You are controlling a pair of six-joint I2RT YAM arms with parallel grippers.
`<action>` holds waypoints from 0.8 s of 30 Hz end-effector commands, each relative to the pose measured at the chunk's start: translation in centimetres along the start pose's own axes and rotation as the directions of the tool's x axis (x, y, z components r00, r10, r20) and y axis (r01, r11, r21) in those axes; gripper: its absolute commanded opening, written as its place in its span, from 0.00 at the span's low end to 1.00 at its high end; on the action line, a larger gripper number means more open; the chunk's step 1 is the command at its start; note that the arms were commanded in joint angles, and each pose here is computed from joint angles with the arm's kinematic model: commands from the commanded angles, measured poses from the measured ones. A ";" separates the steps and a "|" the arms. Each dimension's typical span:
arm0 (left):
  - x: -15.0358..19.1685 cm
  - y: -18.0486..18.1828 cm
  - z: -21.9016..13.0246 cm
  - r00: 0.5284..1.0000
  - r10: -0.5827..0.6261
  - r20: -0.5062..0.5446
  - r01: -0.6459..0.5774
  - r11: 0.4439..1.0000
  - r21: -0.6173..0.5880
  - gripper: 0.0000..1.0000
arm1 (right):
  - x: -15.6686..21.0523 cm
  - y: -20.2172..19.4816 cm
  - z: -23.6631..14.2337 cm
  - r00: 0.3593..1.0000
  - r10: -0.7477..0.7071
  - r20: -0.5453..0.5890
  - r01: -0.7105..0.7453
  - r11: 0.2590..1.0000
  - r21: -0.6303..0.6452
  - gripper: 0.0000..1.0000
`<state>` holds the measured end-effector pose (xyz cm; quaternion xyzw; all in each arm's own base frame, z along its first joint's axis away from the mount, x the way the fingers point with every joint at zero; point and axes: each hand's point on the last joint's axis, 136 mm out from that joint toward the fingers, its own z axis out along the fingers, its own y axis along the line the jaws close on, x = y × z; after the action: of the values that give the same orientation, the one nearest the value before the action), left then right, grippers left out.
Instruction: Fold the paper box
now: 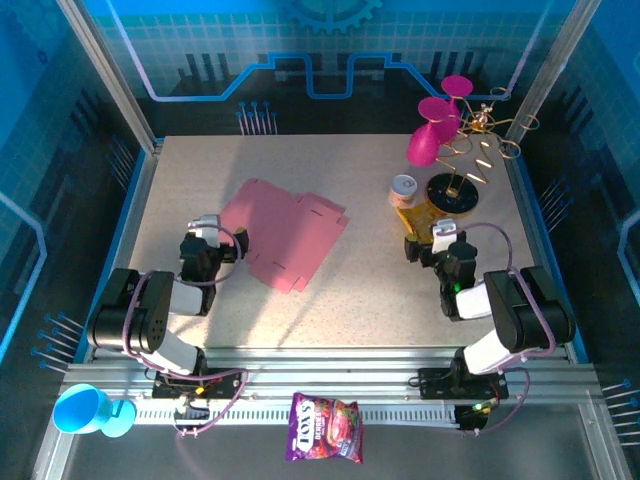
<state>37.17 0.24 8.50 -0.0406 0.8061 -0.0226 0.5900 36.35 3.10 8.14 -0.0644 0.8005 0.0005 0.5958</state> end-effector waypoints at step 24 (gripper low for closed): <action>-10.1 -2.9 -7.7 0.769 -0.587 -0.253 0.519 0.804 -0.290 0.99 | -15.8 0.6 -13.1 0.807 0.586 -0.066 -0.584 0.810 0.053 1.00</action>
<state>35.24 -0.11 28.91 -0.2520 0.7641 -0.0360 0.5928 30.15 1.91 37.50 0.1260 0.6717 0.0408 0.7289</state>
